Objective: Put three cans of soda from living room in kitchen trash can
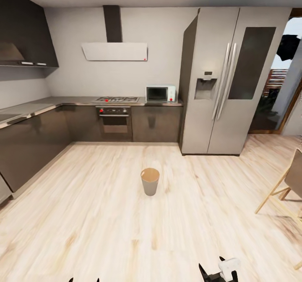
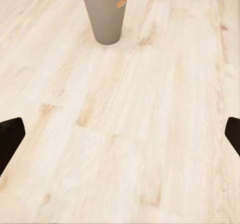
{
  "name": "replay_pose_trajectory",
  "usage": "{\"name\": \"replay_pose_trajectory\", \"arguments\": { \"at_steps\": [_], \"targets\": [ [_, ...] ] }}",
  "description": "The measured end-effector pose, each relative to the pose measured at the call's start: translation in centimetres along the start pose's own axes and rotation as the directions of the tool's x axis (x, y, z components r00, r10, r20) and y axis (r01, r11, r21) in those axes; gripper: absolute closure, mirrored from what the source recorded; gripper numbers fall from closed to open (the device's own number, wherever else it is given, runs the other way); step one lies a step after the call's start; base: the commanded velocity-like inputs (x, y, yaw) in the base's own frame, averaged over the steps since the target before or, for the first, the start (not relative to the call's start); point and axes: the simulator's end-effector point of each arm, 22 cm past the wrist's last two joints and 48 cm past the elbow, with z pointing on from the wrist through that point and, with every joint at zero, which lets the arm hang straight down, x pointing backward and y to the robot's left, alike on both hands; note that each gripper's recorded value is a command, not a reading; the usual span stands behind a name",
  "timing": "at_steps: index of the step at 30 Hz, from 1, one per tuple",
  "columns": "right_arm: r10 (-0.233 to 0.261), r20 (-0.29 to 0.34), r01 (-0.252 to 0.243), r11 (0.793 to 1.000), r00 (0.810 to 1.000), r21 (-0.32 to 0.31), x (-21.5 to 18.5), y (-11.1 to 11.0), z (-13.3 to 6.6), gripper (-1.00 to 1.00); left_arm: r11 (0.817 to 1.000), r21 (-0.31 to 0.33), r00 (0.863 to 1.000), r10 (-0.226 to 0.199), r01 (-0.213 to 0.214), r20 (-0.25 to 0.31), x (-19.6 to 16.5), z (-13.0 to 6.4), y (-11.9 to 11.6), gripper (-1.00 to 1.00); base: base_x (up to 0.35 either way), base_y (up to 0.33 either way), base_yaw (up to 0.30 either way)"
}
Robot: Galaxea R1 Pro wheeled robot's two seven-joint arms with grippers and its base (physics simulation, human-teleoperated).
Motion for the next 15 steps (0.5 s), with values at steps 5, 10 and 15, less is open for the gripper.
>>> {"name": "replay_pose_trajectory", "arguments": {
  "at_steps": [5,10,15],
  "targets": [
    [0.000,0.000,0.000,1.000,1.000,0.000,0.00,-0.01,0.00,-1.00,1.000,-0.001,1.000,-0.001,0.001,0.000,0.00,0.00,0.01,-1.00,0.300,0.108,-0.045],
    [0.000,0.000,0.000,1.000,1.000,0.000,0.00,0.00,0.00,-1.00,1.000,-0.001,1.000,-0.001,0.001,0.000,0.00,0.00,0.03,-1.00,0.300,0.108,-0.009],
    [0.001,0.000,-0.001,1.000,1.000,0.000,0.00,0.00,0.00,-1.00,1.000,0.000,1.000,-0.001,0.001,0.000,0.00,0.00,0.00,-1.00,0.300,0.108,-0.001]
  ]
}}
